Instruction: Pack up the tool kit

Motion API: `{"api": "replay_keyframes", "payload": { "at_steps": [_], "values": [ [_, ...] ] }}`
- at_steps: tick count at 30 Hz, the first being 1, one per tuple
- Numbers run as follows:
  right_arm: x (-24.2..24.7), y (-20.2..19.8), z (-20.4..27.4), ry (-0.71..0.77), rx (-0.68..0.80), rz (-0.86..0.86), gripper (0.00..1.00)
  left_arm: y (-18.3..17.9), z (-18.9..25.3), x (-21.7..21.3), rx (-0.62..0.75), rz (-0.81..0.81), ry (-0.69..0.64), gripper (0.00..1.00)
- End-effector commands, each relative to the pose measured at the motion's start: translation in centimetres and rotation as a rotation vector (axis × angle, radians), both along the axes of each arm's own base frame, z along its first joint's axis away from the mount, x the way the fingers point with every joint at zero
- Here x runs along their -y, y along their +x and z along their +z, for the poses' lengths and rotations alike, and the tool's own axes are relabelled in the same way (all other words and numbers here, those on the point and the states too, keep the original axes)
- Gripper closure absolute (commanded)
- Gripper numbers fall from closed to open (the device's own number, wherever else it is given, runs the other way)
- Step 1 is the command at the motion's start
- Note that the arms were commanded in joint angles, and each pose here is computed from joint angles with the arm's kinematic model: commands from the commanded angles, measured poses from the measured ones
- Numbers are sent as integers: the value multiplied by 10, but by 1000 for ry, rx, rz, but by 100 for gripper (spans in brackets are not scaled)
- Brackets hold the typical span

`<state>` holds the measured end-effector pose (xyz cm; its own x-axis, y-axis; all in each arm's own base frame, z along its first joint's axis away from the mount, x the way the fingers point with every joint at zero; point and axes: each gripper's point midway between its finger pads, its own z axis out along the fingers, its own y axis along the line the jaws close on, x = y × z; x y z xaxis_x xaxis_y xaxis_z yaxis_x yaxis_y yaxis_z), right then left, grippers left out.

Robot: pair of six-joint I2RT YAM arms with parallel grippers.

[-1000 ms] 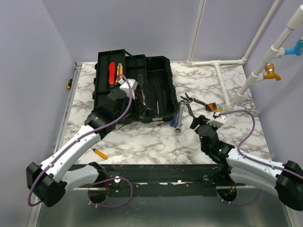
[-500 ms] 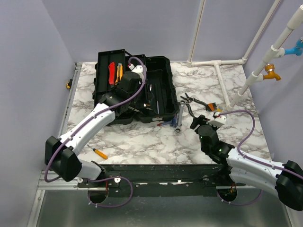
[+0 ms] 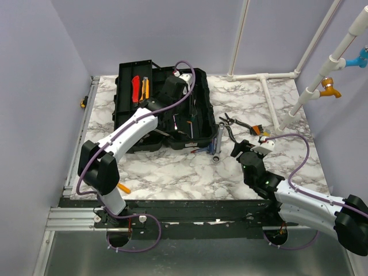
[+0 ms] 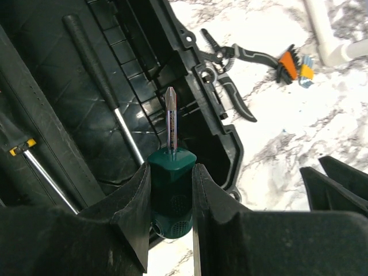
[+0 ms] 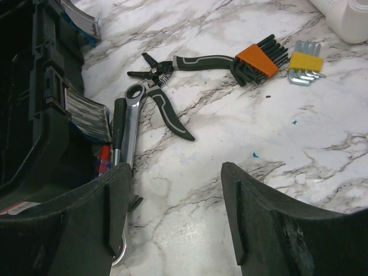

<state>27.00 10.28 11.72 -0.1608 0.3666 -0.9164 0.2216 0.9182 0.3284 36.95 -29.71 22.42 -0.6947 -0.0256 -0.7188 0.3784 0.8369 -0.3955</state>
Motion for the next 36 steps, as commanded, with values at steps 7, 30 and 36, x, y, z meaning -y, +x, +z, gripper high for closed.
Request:
{"api": "replay_keyframes", "payload": {
  "at_steps": [7, 30, 36],
  "values": [
    [-2, 4, 5, 18, 7, -21, 30, 31, 8, -6, 71, 35, 102, 85],
    [-22, 14, -7, -24, -55, 31, 34, -77, 50, -50, 344, -29, -68, 16],
    [-32, 26, -20, 88, -161, 99, 37, -112, 10, -63, 394, -72, -88, 16]
  ]
}}
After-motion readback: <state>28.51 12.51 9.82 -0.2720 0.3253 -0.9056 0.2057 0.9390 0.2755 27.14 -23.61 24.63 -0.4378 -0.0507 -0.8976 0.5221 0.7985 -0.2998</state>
